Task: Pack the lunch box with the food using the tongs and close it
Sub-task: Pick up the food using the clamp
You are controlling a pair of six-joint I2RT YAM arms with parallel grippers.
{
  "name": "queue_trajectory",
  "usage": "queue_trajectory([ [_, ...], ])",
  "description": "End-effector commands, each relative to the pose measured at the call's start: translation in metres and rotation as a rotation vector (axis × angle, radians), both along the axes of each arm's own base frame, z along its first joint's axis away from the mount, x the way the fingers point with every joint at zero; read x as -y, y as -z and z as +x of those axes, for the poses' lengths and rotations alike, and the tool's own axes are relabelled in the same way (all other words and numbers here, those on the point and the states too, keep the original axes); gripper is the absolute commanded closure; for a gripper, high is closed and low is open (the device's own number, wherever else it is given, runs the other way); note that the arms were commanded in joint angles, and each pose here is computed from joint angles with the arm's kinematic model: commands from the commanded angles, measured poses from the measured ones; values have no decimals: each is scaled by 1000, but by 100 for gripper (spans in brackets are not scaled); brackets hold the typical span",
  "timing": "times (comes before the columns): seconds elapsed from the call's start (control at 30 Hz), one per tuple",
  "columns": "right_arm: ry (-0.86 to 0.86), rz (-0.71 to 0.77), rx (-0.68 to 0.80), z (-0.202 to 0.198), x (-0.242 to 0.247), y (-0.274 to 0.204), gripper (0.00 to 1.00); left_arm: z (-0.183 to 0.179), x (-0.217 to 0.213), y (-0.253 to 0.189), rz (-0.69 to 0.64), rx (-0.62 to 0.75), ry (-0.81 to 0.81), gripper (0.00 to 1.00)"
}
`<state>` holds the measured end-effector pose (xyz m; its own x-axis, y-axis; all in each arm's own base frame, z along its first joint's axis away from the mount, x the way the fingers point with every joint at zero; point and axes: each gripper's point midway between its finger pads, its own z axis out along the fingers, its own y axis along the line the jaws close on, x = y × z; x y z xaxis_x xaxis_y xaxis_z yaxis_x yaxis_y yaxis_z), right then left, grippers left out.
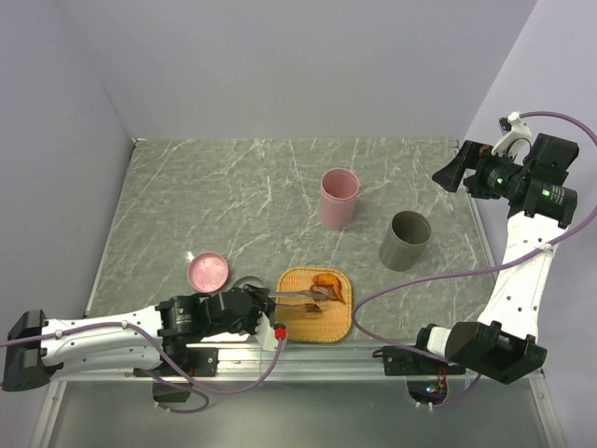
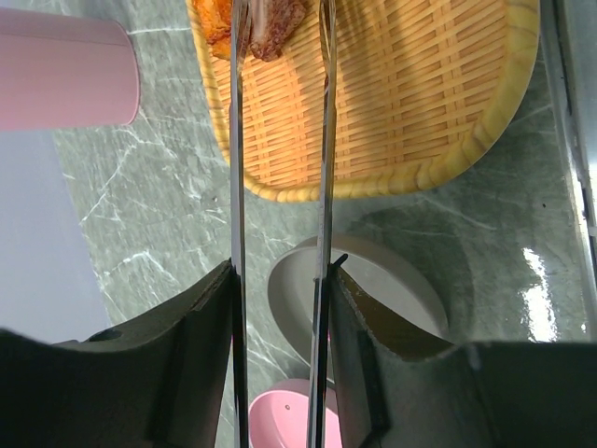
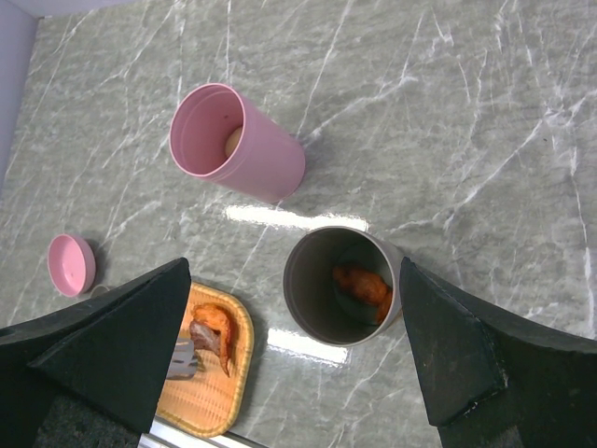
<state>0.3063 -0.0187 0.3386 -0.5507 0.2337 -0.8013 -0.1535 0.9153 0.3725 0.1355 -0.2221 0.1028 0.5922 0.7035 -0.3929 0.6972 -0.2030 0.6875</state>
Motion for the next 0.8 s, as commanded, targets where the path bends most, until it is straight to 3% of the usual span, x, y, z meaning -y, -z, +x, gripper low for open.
queue_trajectory([
  [0.0, -9, -13, 11, -2, -1, -4, 0, 0, 6, -4, -20, 15, 15, 53],
  [0.77, -6, -25, 15, -4, -1, -4, 0, 25, -3, 4, -25, 131, -101, 58],
])
